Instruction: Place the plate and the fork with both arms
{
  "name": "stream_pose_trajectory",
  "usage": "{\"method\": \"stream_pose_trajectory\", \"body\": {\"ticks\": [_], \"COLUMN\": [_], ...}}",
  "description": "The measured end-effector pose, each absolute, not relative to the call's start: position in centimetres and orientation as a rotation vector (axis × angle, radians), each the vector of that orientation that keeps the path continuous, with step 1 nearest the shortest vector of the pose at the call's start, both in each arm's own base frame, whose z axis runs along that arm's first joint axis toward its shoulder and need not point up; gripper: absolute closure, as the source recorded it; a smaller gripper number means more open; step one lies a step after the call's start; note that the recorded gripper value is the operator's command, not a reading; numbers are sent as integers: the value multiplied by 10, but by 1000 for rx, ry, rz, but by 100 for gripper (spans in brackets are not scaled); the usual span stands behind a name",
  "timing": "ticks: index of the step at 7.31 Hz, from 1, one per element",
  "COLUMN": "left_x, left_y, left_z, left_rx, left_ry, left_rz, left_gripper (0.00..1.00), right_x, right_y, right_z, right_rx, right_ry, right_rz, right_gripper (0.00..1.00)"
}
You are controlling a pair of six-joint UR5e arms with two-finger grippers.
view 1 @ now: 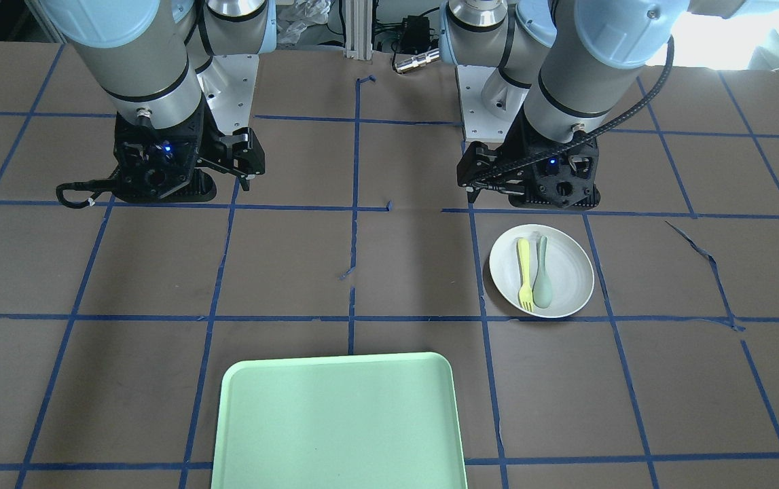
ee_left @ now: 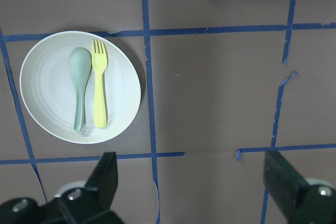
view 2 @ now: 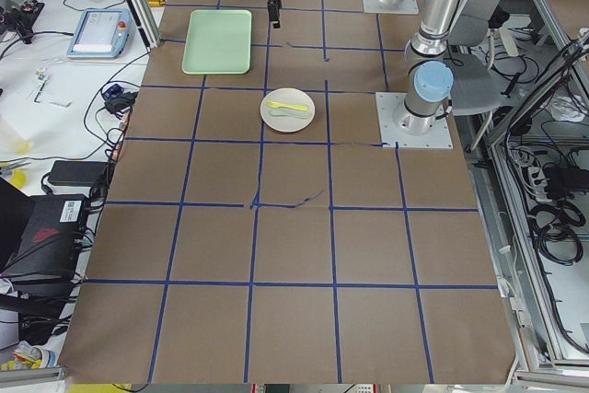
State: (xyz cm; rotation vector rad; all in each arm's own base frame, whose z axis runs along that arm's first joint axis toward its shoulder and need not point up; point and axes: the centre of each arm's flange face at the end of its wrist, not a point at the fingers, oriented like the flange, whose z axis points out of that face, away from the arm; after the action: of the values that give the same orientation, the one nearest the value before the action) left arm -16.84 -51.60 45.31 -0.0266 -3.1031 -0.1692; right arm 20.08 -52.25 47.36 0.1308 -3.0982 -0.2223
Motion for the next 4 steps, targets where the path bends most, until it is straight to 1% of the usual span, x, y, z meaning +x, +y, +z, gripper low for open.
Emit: {"method": "stream_pose_trajectory", "body": {"ticks": [4], "left_x": [-172], "left_y": [-515], "left_z": [449], "left_rx": [-39], "left_ry": [-3104], "left_rz": [-183], "left_gripper": [0], "right_x": [201], "right_y": [-522], "right_z": [470], "right_rx": [131], "right_ry": [-3098], "right_rz": [-227], "right_gripper": [0]}}
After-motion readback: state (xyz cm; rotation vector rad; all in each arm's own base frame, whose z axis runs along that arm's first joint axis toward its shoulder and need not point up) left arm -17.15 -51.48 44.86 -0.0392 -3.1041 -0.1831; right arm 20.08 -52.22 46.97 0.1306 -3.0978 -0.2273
